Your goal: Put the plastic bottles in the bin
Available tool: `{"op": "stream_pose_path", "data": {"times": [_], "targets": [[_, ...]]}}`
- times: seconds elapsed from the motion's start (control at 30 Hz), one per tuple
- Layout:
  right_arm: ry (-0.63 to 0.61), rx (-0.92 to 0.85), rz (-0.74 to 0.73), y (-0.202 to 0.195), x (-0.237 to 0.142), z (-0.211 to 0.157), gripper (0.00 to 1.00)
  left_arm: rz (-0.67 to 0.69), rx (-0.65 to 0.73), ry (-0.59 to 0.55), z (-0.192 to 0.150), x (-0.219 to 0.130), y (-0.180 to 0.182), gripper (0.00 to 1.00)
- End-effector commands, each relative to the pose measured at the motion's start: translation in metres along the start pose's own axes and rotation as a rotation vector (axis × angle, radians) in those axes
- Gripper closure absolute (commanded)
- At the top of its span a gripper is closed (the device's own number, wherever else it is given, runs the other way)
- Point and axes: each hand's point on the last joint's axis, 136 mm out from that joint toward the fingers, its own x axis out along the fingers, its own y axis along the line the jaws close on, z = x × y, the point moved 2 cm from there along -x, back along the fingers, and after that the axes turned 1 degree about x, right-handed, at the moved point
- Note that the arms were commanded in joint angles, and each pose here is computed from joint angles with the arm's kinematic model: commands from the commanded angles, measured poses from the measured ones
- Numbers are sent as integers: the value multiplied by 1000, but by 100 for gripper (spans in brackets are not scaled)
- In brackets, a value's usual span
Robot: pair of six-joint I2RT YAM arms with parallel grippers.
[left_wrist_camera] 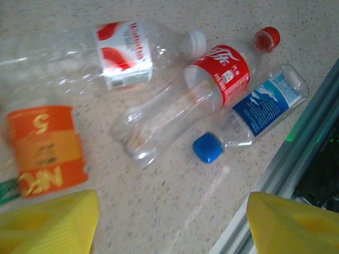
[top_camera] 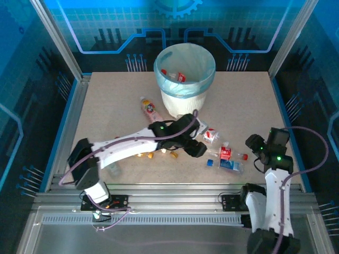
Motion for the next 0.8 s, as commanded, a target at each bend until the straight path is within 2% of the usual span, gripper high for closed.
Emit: {"op": "stream_pose_path", "data": {"times": [0.0,0.13,0.33,0.47,0.63,0.77], "targets": [[72,143,126,-3,20,-6,37,-54,37,28,9,20,-20,26],[119,215,151,-16,38,-17,35,-75,18,73,7,47,-25,26],[176,234,236,-11,49,-30,33,-85,-1,139,-12,78,-22,27],[205,248,246,-11,54,-34,32,-71,-17,157,-22,90,-15,27],[215,250,219,-18,59,-40,21,-70,-58,172,-30,103,-7,27],[223,260,219,-20,63,-44,20,-75,-76,182,-35,109,-4,27]]}}
